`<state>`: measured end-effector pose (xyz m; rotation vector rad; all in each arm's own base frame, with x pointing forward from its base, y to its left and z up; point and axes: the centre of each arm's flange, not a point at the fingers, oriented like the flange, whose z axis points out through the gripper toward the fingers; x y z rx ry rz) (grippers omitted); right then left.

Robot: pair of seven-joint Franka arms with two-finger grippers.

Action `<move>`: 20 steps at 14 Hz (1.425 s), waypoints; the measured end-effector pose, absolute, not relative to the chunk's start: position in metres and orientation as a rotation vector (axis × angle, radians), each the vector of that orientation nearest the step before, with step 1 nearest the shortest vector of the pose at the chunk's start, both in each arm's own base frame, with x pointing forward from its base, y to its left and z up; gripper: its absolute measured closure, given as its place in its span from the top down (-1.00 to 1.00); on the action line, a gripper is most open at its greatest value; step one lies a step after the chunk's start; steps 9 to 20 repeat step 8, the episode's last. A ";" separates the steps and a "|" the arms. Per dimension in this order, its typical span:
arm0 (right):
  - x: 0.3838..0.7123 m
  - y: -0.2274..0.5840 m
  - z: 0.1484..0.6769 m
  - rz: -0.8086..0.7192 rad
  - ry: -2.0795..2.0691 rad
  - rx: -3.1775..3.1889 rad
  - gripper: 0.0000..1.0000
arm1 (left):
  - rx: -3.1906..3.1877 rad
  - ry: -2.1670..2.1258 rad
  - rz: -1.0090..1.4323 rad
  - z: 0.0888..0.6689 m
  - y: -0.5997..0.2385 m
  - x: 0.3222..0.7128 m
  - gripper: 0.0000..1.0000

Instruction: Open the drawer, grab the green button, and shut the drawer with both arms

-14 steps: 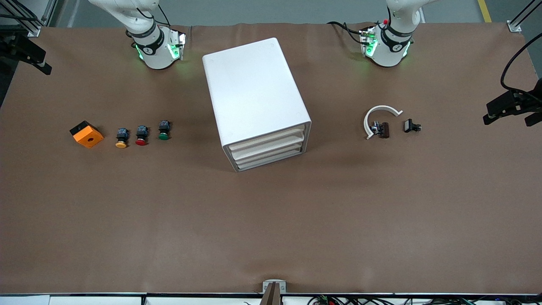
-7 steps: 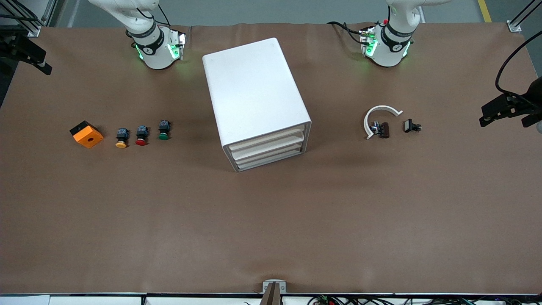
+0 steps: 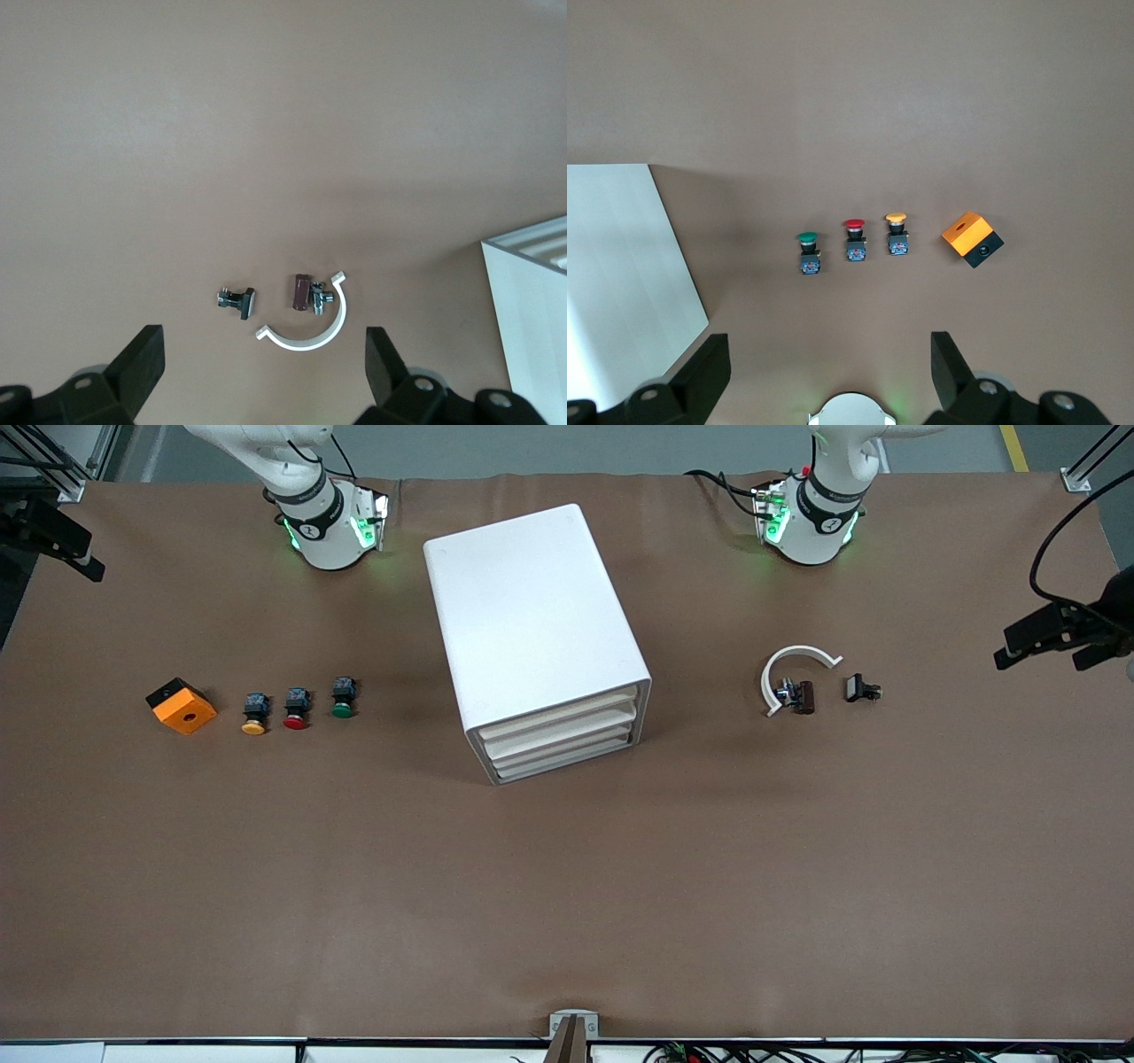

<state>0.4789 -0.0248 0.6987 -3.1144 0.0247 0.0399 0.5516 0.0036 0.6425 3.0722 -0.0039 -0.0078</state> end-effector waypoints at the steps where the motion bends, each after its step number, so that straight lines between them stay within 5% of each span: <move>1: 0.479 -0.025 0.698 0.041 0.024 -3.114 1.00 | 3.072 -0.012 0.000 0.646 0.001 0.547 1.00; 20: 0.479 -0.022 0.697 0.049 0.015 -3.113 1.00 | 3.086 -0.011 0.015 0.649 0.002 0.542 1.00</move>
